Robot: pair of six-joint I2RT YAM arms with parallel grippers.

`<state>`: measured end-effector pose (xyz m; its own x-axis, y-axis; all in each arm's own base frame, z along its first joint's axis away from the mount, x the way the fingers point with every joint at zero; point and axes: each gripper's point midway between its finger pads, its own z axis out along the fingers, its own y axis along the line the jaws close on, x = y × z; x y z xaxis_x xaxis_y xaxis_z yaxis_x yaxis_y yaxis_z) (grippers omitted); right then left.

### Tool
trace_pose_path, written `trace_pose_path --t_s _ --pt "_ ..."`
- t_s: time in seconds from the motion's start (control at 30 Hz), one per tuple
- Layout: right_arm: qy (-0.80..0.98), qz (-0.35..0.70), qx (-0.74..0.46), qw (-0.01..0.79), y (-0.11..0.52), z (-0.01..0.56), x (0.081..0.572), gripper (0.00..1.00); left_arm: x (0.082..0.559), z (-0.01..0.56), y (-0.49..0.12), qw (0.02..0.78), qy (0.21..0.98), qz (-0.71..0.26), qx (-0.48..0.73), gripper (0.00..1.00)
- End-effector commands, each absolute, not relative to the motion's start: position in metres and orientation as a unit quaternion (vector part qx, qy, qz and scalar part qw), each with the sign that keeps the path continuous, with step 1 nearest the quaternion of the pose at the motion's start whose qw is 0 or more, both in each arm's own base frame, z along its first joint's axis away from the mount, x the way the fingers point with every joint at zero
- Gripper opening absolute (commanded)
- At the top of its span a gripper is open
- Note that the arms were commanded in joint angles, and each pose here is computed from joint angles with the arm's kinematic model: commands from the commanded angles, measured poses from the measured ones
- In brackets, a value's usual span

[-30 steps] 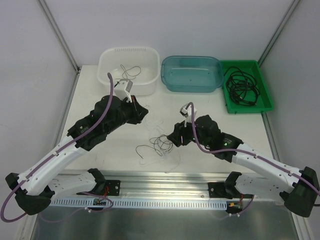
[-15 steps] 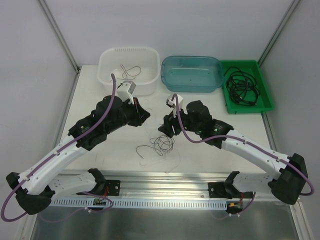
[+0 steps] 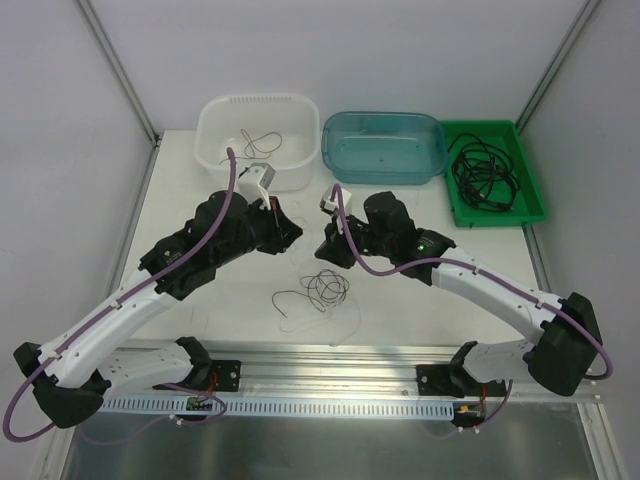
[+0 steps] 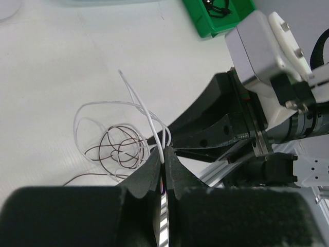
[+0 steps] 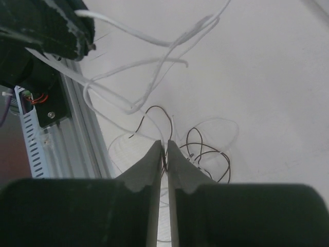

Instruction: Untangle the cables

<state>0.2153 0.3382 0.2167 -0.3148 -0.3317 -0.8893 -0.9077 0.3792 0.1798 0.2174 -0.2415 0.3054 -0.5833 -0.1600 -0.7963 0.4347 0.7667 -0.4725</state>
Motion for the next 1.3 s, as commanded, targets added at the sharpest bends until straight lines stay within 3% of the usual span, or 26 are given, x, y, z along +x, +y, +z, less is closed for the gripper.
trace_pose_path --t_s 0.0,0.07,0.17,0.2,0.23,0.33,0.43,0.73,1.0,1.1,1.27 --pt "0.699 0.385 -0.445 0.407 0.340 0.238 0.209 0.09 0.224 0.302 -0.236 0.460 0.827 -0.314 0.076 0.01" --pt "0.705 0.376 -0.440 0.410 0.330 0.242 0.210 0.01 0.228 0.294 -0.231 0.463 0.832 -0.298 0.069 0.09" --pt "0.718 0.349 -0.420 0.433 0.305 0.260 0.218 0.01 0.233 0.279 -0.223 0.466 0.840 -0.272 0.055 0.21" --pt "0.728 0.305 -0.406 0.460 0.280 0.281 0.229 0.01 0.235 0.270 -0.220 0.460 0.846 -0.265 0.048 0.46" --pt "0.729 0.304 -0.406 0.460 0.280 0.281 0.229 0.01 0.235 0.270 -0.220 0.460 0.846 -0.264 0.047 0.47" --pt "0.742 0.250 -0.385 0.489 0.251 0.315 0.236 0.01 0.235 0.262 -0.218 0.456 0.850 -0.261 0.044 0.70" --pt "0.746 0.216 -0.358 0.519 0.229 0.350 0.239 0.01 0.234 0.252 -0.217 0.451 0.853 -0.260 0.042 0.82" --pt "0.663 0.244 -0.282 0.649 0.202 0.479 0.223 0.01 0.222 0.222 -0.234 0.431 0.848 -0.298 0.084 0.91" --pt "0.703 0.122 -0.197 0.672 0.166 0.483 0.281 0.01 0.231 0.183 -0.216 0.414 0.870 -0.263 0.052 0.98" --pt "0.706 0.114 -0.166 0.679 0.159 0.488 0.301 0.01 0.242 0.164 -0.195 0.372 0.887 -0.275 -0.004 0.99" --pt "0.688 0.082 -0.097 0.714 0.135 0.511 0.342 0.01 0.252 0.173 -0.170 0.352 0.897 -0.268 -0.018 0.99"
